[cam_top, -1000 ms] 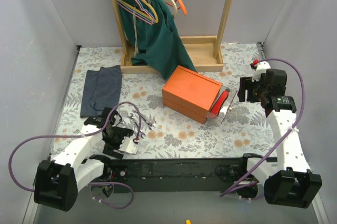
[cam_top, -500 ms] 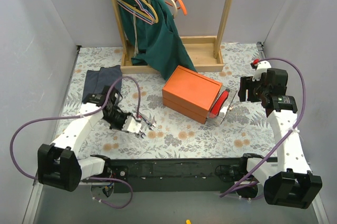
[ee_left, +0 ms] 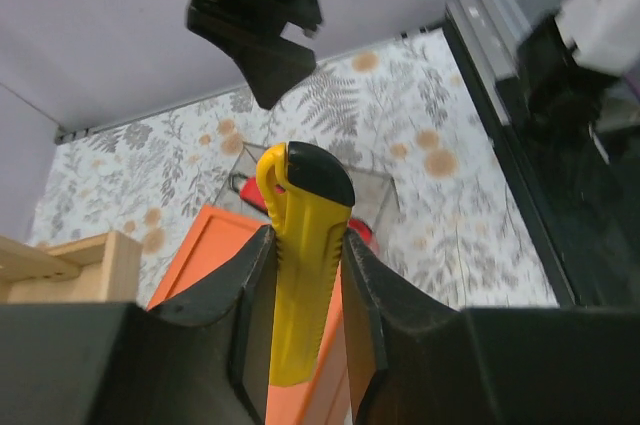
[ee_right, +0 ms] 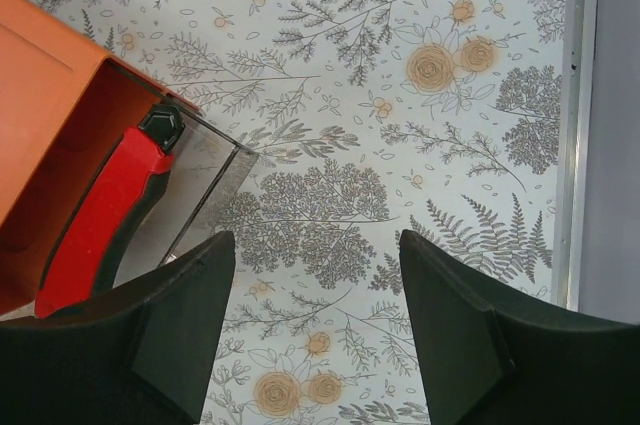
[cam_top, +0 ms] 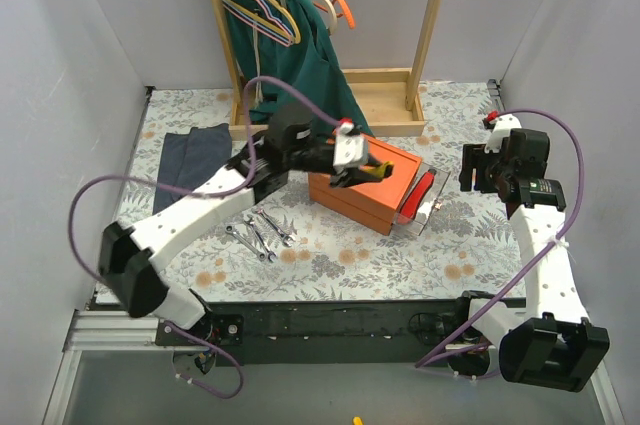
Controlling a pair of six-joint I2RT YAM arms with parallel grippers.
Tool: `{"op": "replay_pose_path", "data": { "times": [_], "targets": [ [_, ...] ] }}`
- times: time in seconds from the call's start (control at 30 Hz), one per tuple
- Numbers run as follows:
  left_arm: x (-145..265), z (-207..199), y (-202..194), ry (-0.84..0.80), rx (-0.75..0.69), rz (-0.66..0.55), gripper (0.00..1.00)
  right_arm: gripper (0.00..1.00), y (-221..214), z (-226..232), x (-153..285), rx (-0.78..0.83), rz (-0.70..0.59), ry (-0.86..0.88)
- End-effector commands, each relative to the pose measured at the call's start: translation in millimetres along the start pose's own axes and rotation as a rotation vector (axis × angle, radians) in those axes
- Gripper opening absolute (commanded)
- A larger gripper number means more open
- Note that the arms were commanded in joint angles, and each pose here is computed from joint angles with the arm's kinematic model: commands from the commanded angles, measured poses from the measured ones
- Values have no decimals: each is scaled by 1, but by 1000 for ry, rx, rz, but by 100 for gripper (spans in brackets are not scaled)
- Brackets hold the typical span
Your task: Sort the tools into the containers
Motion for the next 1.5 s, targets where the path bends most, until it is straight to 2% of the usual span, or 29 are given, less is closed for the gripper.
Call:
{"op": "replay_pose_path", "data": {
  "times": [0.0,0.03,0.07,0.1,0.17,0.2,0.3,0.37,0.6,0.7,0.77,0.8,0.9,1.0,1.13,1.2,1.3,1.33,1.37,1.4,1.43,1.47],
  "targets": [
    [-60,32,31,97,358,-178,0,74,8,-8,6,-25,-51,-59],
    [-65,38,46,94,388,-212,0,74,7,-9,7,-26,-48,-63],
    [-73,40,44,94,443,-216,0,74,5,-8,7,-27,-45,-63],
    [-88,44,34,118,563,-215,0,74,6,-8,9,-32,-51,-65],
    [-99,53,40,155,636,-231,0,74,4,-8,8,-37,-53,-60],
    [-114,59,20,204,739,-177,0,74,4,-8,9,-44,-56,-62],
    [-130,67,0,278,865,-100,0,74,2,-8,9,-48,-56,-64],
    [-132,66,-8,337,863,-90,0,74,0,-8,9,-48,-54,-67],
    [-144,42,-40,347,906,10,3,74,-6,-3,5,-70,-57,-35],
    [-146,39,-52,340,928,42,10,74,-4,-4,6,-68,-62,-33],
    [-148,37,-54,325,934,52,19,74,-2,-4,7,-67,-67,-34],
    [-149,37,-55,324,936,56,36,74,-2,-4,7,-65,-68,-35],
    [-144,44,-42,351,896,30,65,74,-2,-4,8,-63,-69,-33],
    [-134,56,-20,406,780,-14,80,74,-5,-3,6,-66,-61,-26],
    [-113,73,2,497,650,-37,84,73,-12,3,0,-59,-39,33],
    [-92,82,2,553,614,-7,82,70,-17,6,-6,-55,-19,68],
    [-57,97,-15,610,614,71,62,59,-21,8,-14,-41,-6,102],
    [-48,100,-27,611,635,103,51,56,-21,8,-16,-38,-8,110],
    [-41,101,-37,585,657,129,26,47,-21,10,-18,-34,-11,133],
    [-24,109,-51,613,692,168,9,43,-21,10,-21,-34,-11,141],
    [-19,111,-64,617,715,199,0,39,-21,10,-23,-34,-13,149],
    [-14,112,-78,622,725,240,0,30,-20,11,-24,-36,-18,163]
  ]
}}
Point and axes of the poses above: each gripper's point midway between its finger pads, its own x axis back along the fingers, its own z axis along the line the jaws close on, y = z × x, the point moved 8 cm from there along x, back along the fingers, and after that the axes turned 10 degrees about x, right-handed, at the moved point
